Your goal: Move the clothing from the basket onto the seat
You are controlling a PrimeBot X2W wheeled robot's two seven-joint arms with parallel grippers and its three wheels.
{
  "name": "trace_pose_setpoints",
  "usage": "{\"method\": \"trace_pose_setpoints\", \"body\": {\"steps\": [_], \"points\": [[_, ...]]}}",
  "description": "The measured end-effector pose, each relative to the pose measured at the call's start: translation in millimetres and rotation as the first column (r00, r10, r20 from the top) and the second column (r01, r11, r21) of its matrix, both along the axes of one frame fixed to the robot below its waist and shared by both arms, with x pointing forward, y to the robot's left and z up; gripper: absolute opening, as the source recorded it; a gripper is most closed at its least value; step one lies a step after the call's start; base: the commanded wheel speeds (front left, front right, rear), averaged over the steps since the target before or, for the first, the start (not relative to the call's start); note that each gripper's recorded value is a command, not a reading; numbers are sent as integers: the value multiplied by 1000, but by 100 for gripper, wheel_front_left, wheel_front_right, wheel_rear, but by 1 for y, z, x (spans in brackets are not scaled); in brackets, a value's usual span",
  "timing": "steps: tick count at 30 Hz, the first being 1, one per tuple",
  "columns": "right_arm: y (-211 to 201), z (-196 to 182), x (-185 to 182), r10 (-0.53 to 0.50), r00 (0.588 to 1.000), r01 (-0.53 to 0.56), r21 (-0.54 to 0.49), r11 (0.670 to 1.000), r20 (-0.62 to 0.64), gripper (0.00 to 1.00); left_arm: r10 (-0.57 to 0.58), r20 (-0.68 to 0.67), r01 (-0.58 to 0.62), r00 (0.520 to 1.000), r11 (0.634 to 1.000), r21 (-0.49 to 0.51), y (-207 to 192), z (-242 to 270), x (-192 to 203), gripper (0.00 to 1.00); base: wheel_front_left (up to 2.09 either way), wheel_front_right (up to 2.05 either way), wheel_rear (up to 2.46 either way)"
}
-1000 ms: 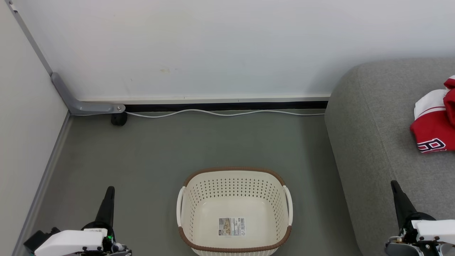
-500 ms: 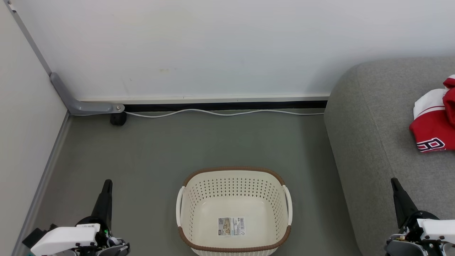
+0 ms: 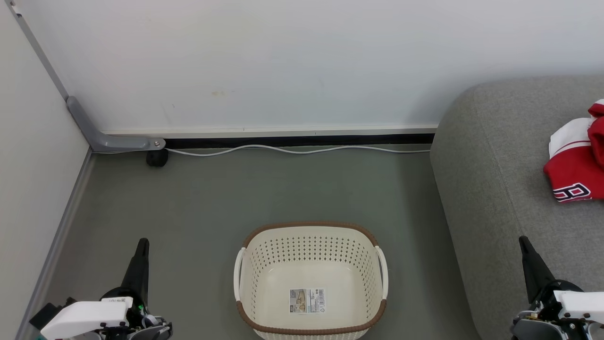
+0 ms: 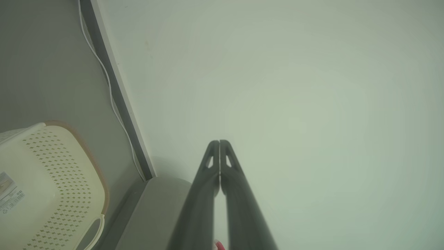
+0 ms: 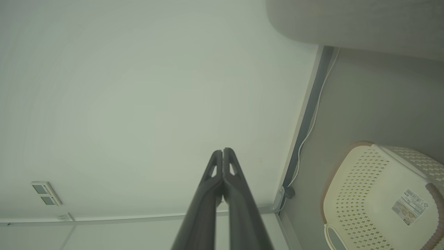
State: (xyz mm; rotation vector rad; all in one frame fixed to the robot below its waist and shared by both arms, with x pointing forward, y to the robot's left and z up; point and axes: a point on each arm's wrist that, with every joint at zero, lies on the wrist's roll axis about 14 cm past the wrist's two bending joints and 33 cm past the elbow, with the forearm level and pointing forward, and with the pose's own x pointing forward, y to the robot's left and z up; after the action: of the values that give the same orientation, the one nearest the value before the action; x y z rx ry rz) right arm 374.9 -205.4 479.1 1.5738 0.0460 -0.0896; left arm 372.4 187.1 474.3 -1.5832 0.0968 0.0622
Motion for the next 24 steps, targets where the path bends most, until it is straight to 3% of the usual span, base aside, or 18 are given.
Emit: {"method": "trace_pose_setpoints", "body": {"steps": [24], "points": [[0, 0, 0, 0, 1000, 0, 0, 1000, 1, 0, 0, 0, 0, 1000, 1000, 0, 0, 0, 0, 0, 0, 0, 0]]}}
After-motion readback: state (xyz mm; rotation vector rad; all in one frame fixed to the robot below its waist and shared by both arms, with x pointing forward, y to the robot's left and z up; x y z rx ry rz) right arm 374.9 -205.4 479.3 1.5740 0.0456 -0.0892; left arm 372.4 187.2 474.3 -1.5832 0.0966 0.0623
